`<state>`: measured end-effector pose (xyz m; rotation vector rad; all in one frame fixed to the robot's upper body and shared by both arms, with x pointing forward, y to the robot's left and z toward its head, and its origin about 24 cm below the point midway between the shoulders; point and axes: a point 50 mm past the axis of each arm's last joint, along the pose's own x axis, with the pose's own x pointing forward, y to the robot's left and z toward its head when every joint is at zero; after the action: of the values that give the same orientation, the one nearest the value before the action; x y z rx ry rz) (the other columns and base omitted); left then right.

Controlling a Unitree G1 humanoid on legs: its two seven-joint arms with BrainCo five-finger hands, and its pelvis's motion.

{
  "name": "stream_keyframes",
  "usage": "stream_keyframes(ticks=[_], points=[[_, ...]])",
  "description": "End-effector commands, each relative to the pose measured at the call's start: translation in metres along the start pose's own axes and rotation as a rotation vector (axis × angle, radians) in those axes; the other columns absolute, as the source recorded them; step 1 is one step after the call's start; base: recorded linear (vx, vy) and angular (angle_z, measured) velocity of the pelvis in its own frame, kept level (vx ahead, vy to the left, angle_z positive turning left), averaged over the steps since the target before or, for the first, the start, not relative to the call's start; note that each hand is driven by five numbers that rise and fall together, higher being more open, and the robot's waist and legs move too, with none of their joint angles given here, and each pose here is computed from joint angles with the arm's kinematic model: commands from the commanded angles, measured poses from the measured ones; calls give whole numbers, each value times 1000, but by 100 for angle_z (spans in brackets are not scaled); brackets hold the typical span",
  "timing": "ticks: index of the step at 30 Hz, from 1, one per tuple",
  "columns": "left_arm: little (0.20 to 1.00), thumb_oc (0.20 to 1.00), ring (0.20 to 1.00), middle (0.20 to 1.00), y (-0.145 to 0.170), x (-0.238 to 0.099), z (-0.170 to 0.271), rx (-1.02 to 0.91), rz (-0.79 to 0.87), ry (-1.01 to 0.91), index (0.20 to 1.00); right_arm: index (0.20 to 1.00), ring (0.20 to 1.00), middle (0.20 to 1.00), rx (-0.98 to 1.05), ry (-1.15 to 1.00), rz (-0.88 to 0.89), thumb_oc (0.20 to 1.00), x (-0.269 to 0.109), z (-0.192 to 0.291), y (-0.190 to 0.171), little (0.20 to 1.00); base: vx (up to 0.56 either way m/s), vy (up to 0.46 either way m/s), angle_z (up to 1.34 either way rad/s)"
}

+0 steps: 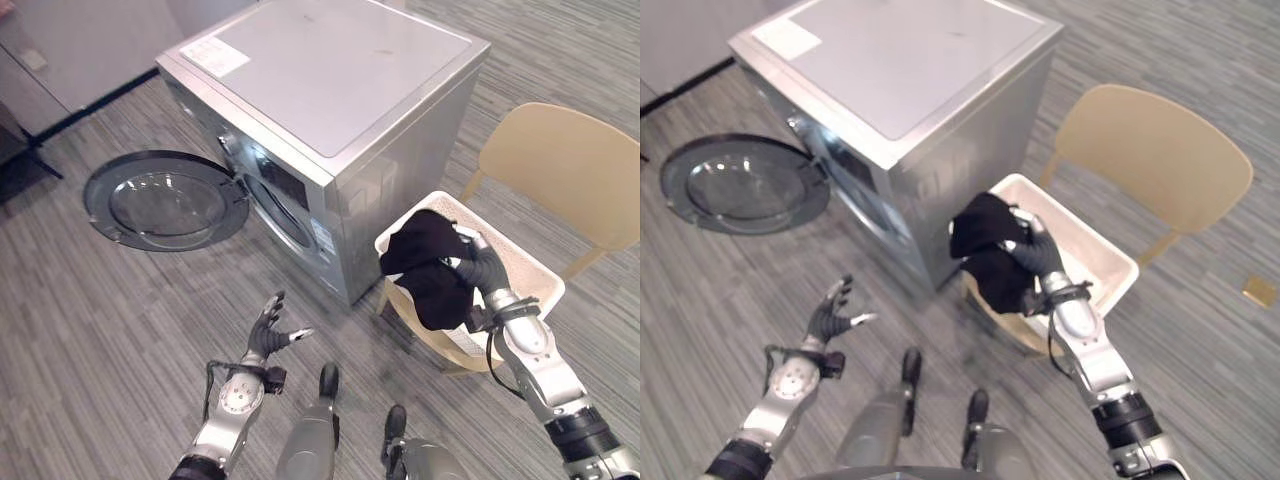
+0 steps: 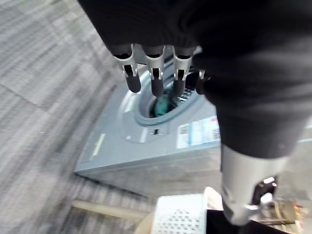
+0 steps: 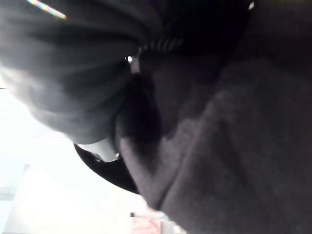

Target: Grab the laundry basket,head to the washer,open it,put in the laundry and shut it.

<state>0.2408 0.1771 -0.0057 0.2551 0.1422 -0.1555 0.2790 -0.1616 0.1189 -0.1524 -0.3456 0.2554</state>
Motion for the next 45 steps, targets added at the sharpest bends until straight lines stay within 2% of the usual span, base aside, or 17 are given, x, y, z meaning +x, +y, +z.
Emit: stream_keyframes(ticks=[1,4,9,12,17,18,19,23,24,25,26,30,31,38,42,44,45], points=[[1000,1000,1000,1000,-4,15,46,126,-87,-226,1000,200,200,200,77,-223,75,200,15,40,12,200,2,86,50],[1000,1000,1000,1000,-20,21,57,150,-151,-273,1000,200,200,200,85,-229,129,200,19,44,20,200,34,94,81],[1000,1000,1000,1000,-56,38,100,255,-281,-444,1000,200,200,200,131,-277,290,200,36,59,58,200,58,152,36],[1000,1000,1000,1000,-61,40,108,264,-295,-472,1000,200,200,200,139,-284,309,200,39,61,65,200,10,81,3],[1000,1000,1000,1000,-83,52,137,322,-325,-574,1000,200,200,200,238,-287,369,200,52,67,96,200,18,67,-5],[793,793,793,793,-84,53,139,324,-319,-578,793,200,200,200,263,-283,378,200,52,68,101,200,20,70,-3],[200,200,200,200,-86,56,142,322,-295,-585,200,200,200,200,297,-271,380,200,51,66,107,200,20,34,2],[200,200,200,200,-79,57,139,302,-245,-570,200,200,200,200,315,-238,395,200,48,59,113,200,22,18,6],[200,200,200,200,-76,57,138,293,-232,-564,200,244,244,244,304,-229,403,244,46,57,113,244,0,0,0],[200,200,200,200,-73,56,136,288,-221,-557,200,561,561,561,291,-223,410,561,44,56,112,561,0,0,0],[200,200,200,200,-63,55,131,269,-183,-536,200,1000,1000,1000,255,-192,427,1000,41,49,110,1000,0,0,0],[200,200,200,200,-54,53,123,244,-147,-502,200,1000,1000,1000,219,-181,431,1000,39,47,106,1000,2,-9,-1],[200,200,200,200,-36,49,111,227,-87,-457,200,1000,1000,1000,139,-178,409,1000,33,44,92,1000,1,-26,-4],[200,200,200,200,-2,30,76,208,2,-328,200,1000,1000,1000,-63,-131,274,1000,7,31,45,1000,3,-35,-10],[200,200,200,200,15,18,53,187,41,-239,200,1000,1000,1000,-175,-59,196,1000,-12,18,20,1000,-4,-30,-2],[200,200,200,200,33,-1,23,203,72,-116,200,1000,1000,1000,-311,120,134,1000,-45,-10,-9,1000,-16,-57,-8],[200,200,200,200,33,-1,23,203,71,-115,200,1000,1000,1000,-311,121,134,1000,-45,-11,-9,1000,-11,-38,-9]])
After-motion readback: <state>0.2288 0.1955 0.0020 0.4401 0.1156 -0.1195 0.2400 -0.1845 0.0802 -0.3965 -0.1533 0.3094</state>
